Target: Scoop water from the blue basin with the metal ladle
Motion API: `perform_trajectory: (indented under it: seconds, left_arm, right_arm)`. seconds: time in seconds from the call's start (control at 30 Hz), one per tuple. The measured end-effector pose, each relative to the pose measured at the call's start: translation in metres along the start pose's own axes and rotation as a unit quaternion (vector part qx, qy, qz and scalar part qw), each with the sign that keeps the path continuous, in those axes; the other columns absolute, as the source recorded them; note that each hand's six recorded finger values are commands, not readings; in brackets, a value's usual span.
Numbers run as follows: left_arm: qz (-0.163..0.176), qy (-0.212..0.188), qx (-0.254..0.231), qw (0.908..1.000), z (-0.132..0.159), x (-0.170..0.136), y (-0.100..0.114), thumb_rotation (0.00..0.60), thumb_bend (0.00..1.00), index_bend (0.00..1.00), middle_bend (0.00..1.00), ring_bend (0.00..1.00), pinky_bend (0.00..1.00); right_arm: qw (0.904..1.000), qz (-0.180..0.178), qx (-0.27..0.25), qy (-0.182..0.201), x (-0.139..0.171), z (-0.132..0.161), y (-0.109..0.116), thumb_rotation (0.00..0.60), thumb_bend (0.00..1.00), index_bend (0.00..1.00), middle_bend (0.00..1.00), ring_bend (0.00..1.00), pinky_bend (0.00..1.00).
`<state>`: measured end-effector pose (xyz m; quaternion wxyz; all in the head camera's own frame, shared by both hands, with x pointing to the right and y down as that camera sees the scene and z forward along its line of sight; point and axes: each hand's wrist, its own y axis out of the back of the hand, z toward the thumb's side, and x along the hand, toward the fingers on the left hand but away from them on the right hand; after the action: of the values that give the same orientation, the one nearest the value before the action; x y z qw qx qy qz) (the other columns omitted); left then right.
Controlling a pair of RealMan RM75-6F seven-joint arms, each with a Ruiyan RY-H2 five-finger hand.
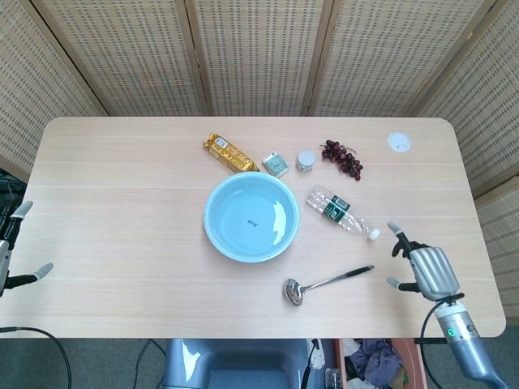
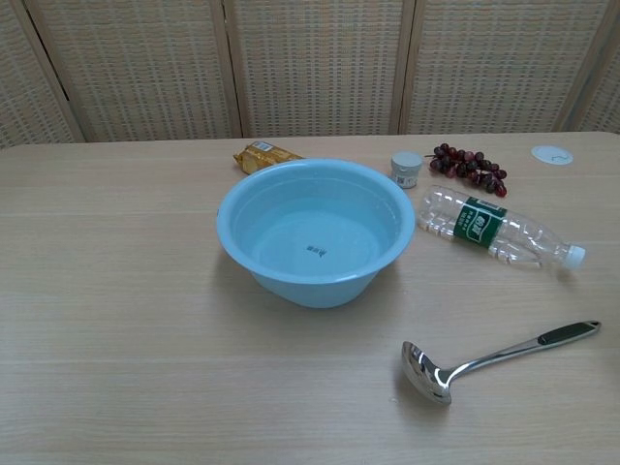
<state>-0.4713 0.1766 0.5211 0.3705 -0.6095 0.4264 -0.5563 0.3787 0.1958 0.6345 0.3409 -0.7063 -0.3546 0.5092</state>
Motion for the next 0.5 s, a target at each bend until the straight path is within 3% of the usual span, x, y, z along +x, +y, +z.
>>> perform_trajectory:
  seconds: [0.1,0.3,0.5]
  left_arm:
    - [-0.001,0.001,0.001,1.0000,0.000,0.000,0.000,0.600,0.00,0.00,0.00,0.00,0.00]
    - [-0.002,0.004,0.004,1.0000,0.000,0.001,-0.002,0.600,0.00,0.00,0.00,0.00,0.00]
    - [-0.007,0.007,0.010,0.9999,0.000,0.004,-0.005,0.600,0.00,0.00,0.00,0.00,0.00]
  right_arm:
    - [0.9991,0.019,0.035,0.018,-0.014,0.000,-0.009,0.600,0.00,0.18,0.95,0.91,1.00]
    - [0.9901,0.037,0.118,0.066,-0.039,0.016,-0.036,0.600,0.01,0.32,0.96,0.92,1.00]
    - [0.9705,0.073,0.188,0.132,-0.052,0.034,-0.063,0.600,0.06,0.37,0.97,0.93,1.00]
